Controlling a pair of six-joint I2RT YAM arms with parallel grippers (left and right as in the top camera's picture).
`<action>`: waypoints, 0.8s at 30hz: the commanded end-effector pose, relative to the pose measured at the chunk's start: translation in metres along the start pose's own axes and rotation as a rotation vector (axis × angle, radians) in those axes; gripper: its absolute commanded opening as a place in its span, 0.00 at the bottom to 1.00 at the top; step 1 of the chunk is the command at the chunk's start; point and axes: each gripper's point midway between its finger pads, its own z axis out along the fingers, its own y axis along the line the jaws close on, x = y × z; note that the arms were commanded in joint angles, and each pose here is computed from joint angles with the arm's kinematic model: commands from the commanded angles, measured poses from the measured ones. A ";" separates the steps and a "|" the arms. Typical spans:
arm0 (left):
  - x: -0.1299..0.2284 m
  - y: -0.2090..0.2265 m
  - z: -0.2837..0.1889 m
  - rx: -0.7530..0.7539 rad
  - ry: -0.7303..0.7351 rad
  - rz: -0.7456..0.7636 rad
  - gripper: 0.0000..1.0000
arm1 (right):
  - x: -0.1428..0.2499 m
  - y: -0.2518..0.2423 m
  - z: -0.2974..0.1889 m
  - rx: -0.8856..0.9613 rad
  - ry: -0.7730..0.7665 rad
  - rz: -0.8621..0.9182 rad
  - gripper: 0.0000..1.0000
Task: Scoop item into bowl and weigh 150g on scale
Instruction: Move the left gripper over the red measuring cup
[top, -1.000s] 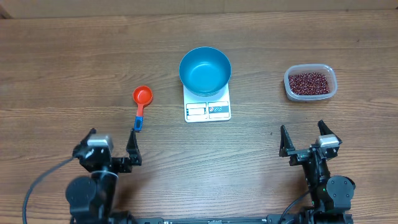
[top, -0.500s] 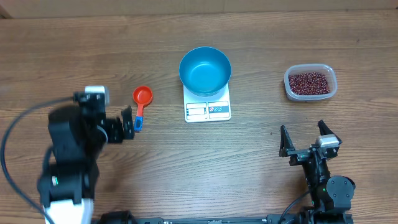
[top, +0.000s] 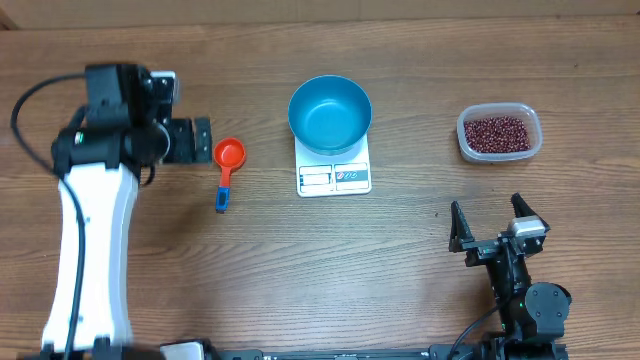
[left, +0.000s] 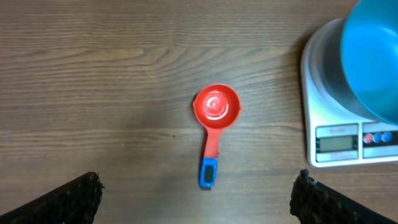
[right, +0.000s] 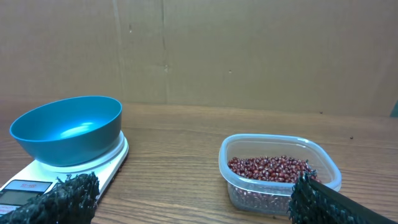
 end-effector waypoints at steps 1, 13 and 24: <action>-0.007 0.008 0.016 -0.015 0.038 0.013 1.00 | 0.002 0.001 0.000 -0.005 -0.002 0.004 1.00; 0.012 0.014 0.089 -0.001 0.201 -0.002 1.00 | 0.002 0.001 0.000 -0.005 -0.002 0.004 1.00; 0.034 0.017 0.133 0.010 0.310 -0.014 1.00 | 0.002 0.001 0.000 -0.005 -0.002 0.004 1.00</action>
